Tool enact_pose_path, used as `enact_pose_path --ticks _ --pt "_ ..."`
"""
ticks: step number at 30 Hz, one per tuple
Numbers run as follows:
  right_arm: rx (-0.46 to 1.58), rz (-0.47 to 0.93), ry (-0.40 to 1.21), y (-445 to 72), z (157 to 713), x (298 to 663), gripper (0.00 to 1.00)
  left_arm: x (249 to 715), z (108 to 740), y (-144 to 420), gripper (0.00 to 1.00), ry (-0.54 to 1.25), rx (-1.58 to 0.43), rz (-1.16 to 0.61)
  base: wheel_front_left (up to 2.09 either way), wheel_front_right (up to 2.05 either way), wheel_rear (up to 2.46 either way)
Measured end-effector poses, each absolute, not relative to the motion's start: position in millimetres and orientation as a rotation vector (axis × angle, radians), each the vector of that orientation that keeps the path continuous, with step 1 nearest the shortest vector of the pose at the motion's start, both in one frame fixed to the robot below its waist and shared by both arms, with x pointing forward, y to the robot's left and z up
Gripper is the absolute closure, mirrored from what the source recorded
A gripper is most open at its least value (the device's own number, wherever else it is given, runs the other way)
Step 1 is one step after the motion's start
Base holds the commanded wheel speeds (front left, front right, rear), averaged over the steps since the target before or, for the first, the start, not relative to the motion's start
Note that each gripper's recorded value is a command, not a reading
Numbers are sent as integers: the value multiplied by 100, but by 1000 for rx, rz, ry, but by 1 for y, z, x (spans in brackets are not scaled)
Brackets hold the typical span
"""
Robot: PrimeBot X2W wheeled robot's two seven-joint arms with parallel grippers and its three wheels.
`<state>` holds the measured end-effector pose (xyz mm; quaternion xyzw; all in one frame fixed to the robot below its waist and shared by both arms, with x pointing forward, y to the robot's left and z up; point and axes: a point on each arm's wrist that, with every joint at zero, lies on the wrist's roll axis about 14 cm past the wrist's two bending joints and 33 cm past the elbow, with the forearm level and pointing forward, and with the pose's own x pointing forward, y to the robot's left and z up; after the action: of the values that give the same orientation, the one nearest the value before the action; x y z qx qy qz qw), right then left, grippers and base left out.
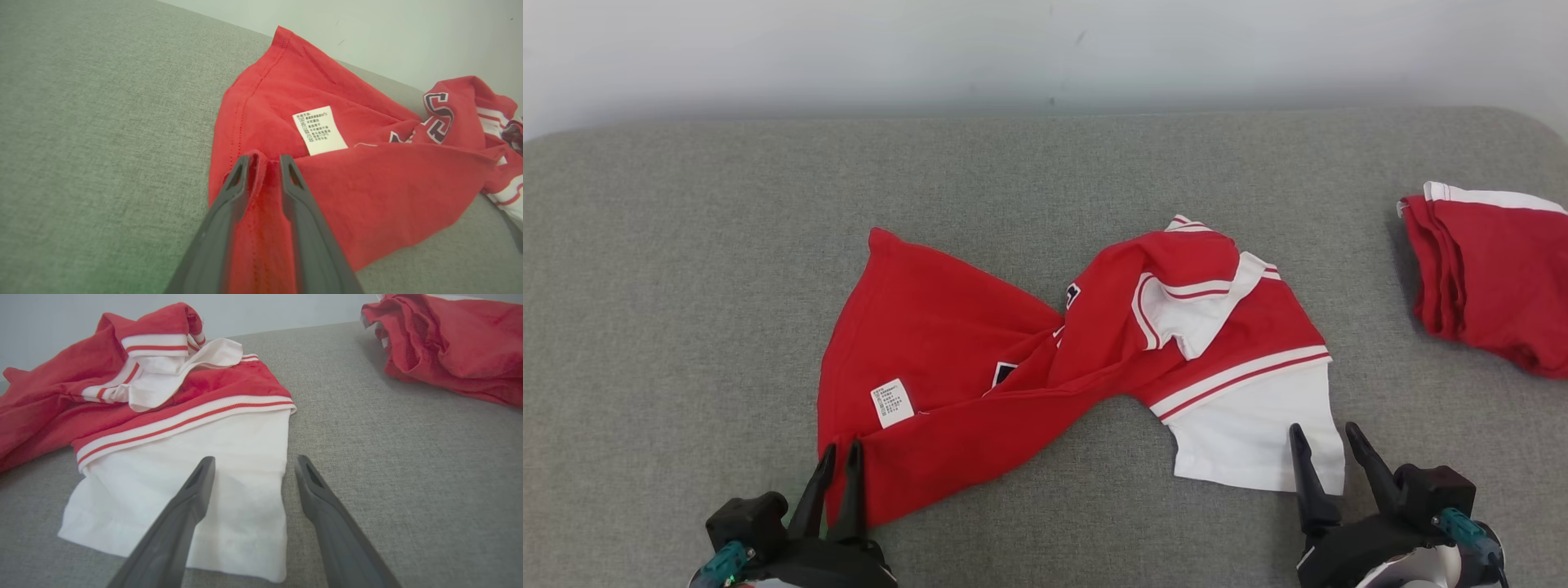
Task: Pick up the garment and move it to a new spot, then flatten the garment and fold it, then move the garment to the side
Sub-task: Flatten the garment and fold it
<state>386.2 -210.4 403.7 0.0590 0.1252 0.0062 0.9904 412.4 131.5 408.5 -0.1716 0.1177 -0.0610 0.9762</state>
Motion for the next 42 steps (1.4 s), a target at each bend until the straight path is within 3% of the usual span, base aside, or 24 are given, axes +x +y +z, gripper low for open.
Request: enact_pose_path --ticks 4,5,6,26,31,32,34,36,37,38,42 --pt "120 8 254 -211 403 386 0 411 407 132 66 241 -352 -119 0 0 0" --pt "120 8 254 -211 403 386 0 410 406 132 87 244 -352 -118 0 0 0" --pt "121 7 255 -211 402 386 0 409 406 132 100 246 -353 -118 0 0 0" --pt "169 -37 300 -214 391 347 0 383 428 133 100 181 -319 -135 0 0 0" --pt "173 -18 308 -206 389 350 32 379 428 134 100 180 -315 -134 0 0 0" --pt "173 -15 310 -205 389 351 47 379 428 134 100 181 -314 -134 0 0 0" --pt "172 -11 316 -204 387 353 53 378 428 134 100 182 -313 -135 0 0 0" --pt "172 -11 324 -204 385 354 67 378 428 134 100 182 -312 -136 0 0 0" --pt "172 -11 326 -204 385 355 89 378 428 134 100 183 -312 -136 0 0 0" --pt "170 -11 328 -204 385 356 100 378 428 134 100 184 -311 -137 0 0 0" --pt "179 -12 296 -205 394 366 100 380 430 134 100 174 -308 -138 0 0 0"
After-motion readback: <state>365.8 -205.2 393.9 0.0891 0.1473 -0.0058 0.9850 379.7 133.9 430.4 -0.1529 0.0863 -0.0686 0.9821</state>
